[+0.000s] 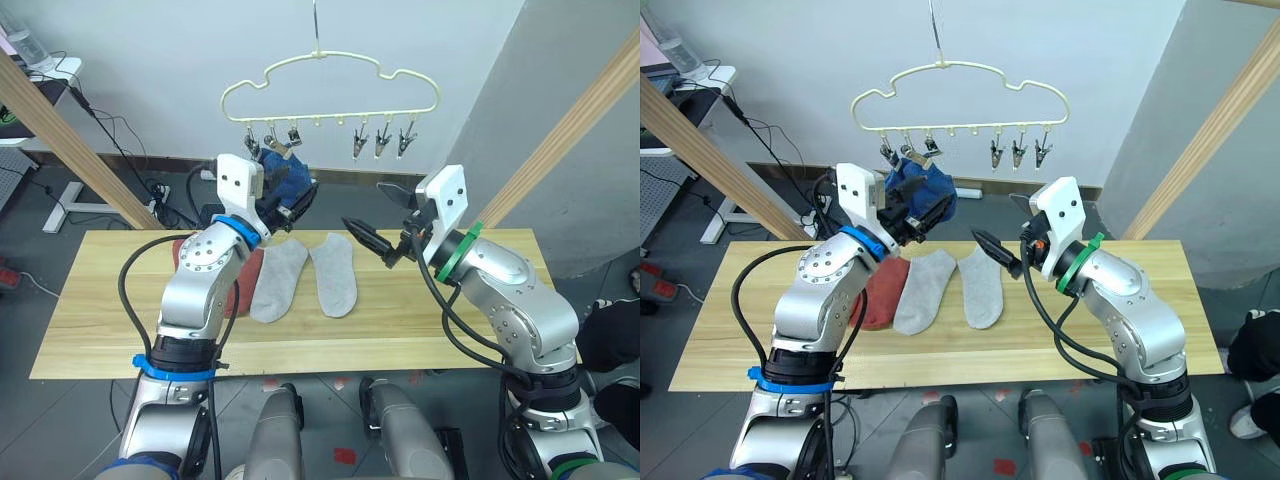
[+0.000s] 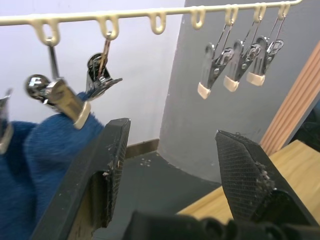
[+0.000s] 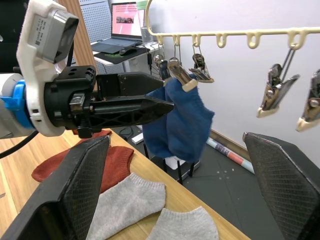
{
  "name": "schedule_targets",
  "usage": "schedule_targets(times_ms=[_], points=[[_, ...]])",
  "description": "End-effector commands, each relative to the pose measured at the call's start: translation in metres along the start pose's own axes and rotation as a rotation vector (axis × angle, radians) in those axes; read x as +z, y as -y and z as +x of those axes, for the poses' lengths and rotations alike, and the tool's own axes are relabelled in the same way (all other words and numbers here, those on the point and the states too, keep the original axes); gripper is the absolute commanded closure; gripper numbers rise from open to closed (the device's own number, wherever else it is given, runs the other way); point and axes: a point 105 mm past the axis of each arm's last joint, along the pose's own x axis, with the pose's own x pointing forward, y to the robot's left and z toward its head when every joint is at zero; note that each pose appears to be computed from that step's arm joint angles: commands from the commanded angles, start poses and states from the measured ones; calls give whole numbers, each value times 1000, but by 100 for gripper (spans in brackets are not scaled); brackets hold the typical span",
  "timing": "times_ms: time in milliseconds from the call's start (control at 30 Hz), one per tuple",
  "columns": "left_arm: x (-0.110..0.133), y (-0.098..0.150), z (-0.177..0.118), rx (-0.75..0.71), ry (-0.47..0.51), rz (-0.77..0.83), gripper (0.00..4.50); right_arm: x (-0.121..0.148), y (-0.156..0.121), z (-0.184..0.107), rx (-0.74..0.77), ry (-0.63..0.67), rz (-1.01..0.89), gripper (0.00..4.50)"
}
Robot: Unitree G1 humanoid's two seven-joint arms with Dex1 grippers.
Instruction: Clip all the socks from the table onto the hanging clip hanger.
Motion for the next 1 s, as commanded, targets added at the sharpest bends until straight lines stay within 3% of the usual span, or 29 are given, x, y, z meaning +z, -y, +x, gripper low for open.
schedule_targets(times_ms=[33,333,1000], points=[[12,-6,10,-4,51,98,152,19,-2,-1,-5,76,-40,0],[9,-27,26,29,62,237,152,22,-1,2,-11,86,-42,0],[11,-42,59,83,76,249,152,20,0,2,-37,78,-32,0]])
